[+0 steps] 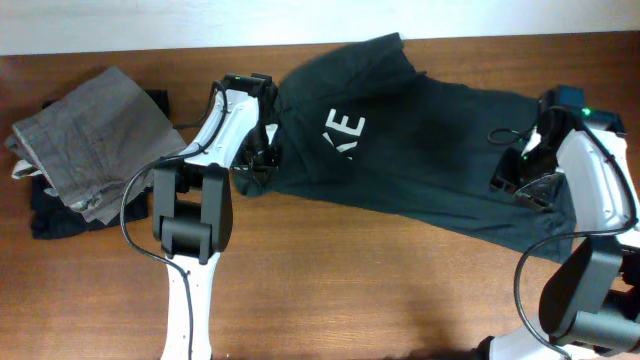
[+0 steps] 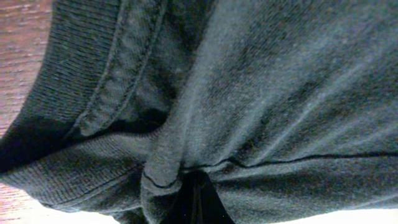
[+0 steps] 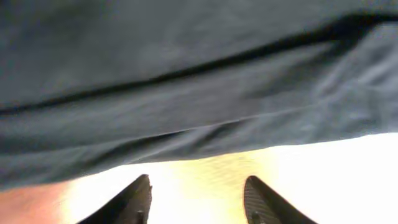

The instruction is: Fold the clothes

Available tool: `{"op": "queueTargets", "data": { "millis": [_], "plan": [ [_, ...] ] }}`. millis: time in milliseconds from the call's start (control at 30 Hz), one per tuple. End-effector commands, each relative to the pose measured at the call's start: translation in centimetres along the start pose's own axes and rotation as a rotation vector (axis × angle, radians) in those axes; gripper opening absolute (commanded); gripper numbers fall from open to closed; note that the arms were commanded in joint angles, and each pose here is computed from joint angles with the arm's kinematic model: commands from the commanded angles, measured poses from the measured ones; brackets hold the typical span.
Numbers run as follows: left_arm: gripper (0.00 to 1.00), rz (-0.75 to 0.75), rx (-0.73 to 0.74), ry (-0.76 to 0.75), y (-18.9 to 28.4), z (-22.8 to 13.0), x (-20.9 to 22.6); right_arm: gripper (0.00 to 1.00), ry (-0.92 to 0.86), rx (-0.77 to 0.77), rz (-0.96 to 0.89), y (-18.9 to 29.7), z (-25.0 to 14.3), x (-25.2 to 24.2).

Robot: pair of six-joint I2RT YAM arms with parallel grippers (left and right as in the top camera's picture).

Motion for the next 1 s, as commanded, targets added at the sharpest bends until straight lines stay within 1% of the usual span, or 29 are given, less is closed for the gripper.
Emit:
{"op": "queueTargets", "data": {
  "millis": [0, 33, 100, 167, 233, 267, 367, 600, 767, 967],
  "plan": [
    [0.0, 0.043, 0.04, 0.026, -1.3, -0.2, 0.9, 0.4, -0.103, -0.059, -0.107, 0.4, 1.3, -2.4],
    [0.0, 0.043, 0.039, 0.026, -1.3, -0.2, 0.9, 0.34, -0.127, -0.055, -0.108, 0.4, 1.5, -3.2],
    [0.01, 0.042, 0.038, 0.032, -1.3, -0.2, 1.0, 0.27, -0.181, -0.041, -0.092, 0.4, 1.8, -4.5],
    [0.01, 0.04, 0.038, 0.058, -1.3, -0.2, 1.4, 0.16, -0.238, -0.019, -0.053, 0.3, 2.1, -5.7],
    [0.01, 0.038, 0.036, 0.069, -1.3, -0.2, 1.7, 0.08, -0.283, -0.004, -0.029, 0.1, 2.2, -7.0],
    [0.01, 0.038, 0.037, 0.075, -1.3, -0.2, 1.8, 0.07, -0.299, -0.001, -0.024, -0.1, 2.3, -7.4],
    [0.01, 0.036, 0.036, 0.089, -1.3, -0.2, 2.2, 0.04, -0.346, 0.011, -0.017, -1.1, 2.6, -8.7],
    [0.01, 0.041, 0.068, 0.114, -1.2, -0.9, 2.2, 0.04, -0.375, 0.121, -0.045, -5.5, 2.9, -9.6],
    [0.01, 0.044, 0.098, 0.121, -1.2, -1.5, 1.9, 0.04, -0.375, 0.184, -0.117, -8.5, 2.9, -10.5],
    [0.0, 0.048, 0.154, 0.132, -1.0, -2.7, 1.6, 0.04, -0.396, 0.234, -0.171, -10.2, 2.4, -12.1]
  ]
}}
Point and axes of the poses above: each gripper's point midway between its finger pads, its own y axis back along the fingers, its own x axis along the line the jaws close on, z = x × y, the point moved 3 cm from there along y, back along the fingers, and after that the axes turned 7 degrees about -y, right-handed, at the moved point
